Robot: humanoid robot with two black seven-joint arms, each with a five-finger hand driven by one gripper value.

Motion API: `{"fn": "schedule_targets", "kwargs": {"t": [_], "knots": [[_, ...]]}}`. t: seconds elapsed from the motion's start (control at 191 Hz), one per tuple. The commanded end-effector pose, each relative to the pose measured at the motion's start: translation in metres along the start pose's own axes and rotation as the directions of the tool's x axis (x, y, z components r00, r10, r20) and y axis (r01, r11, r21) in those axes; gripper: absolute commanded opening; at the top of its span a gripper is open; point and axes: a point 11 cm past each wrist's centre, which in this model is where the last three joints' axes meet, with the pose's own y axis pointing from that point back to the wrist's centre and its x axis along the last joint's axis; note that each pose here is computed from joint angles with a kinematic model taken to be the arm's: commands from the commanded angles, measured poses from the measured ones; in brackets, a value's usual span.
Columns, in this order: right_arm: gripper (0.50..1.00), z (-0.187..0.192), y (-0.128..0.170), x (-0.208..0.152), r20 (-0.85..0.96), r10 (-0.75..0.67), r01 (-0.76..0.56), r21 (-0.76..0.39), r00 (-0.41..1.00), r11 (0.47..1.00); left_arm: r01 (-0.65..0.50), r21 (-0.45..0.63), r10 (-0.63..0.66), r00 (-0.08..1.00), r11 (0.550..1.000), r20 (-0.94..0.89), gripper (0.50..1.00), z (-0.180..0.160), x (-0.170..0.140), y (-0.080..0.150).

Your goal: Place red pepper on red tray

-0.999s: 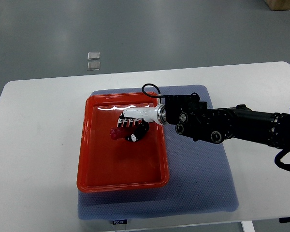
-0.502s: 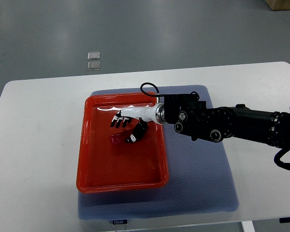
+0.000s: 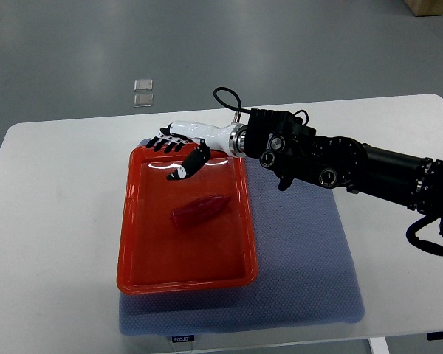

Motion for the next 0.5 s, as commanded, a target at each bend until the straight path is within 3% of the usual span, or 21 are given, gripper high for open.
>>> {"fn": "schedule_targets", "kwargs": {"t": [0.0,0.136,0.23,0.35,0.497], "knots": [[0.815,-0.004,0.005,0.020,0.248,0.086,-0.106,0.068,0.965,0.992,0.001,0.000,-0.001,1.000,1.000,0.002,1.000,0.000,0.000,0.000],[0.817,0.021,0.023,0.045,0.646,0.175,-0.300,0.088,0.743,0.950,0.001,0.000,-0.001,1.000,1.000,0.000,1.000,0.000,0.000,0.000],[0.817,0.058,0.052,0.063,0.857,0.209,-0.488,0.055,0.470,0.871,0.001,0.000,-0.001,1.000,1.000,-0.001,1.000,0.000,0.000,0.000],[0.860,0.105,0.084,0.072,0.957,0.220,-0.624,-0.056,0.190,0.779,0.001,0.000,-0.001,1.000,1.000,0.000,1.000,0.000,0.000,0.000],[0.899,0.136,0.096,0.061,0.980,0.200,-0.644,-0.148,0.008,0.751,0.013,-0.001,-0.013,1.000,1.000,0.004,1.000,0.000,-0.003,0.000]]}}
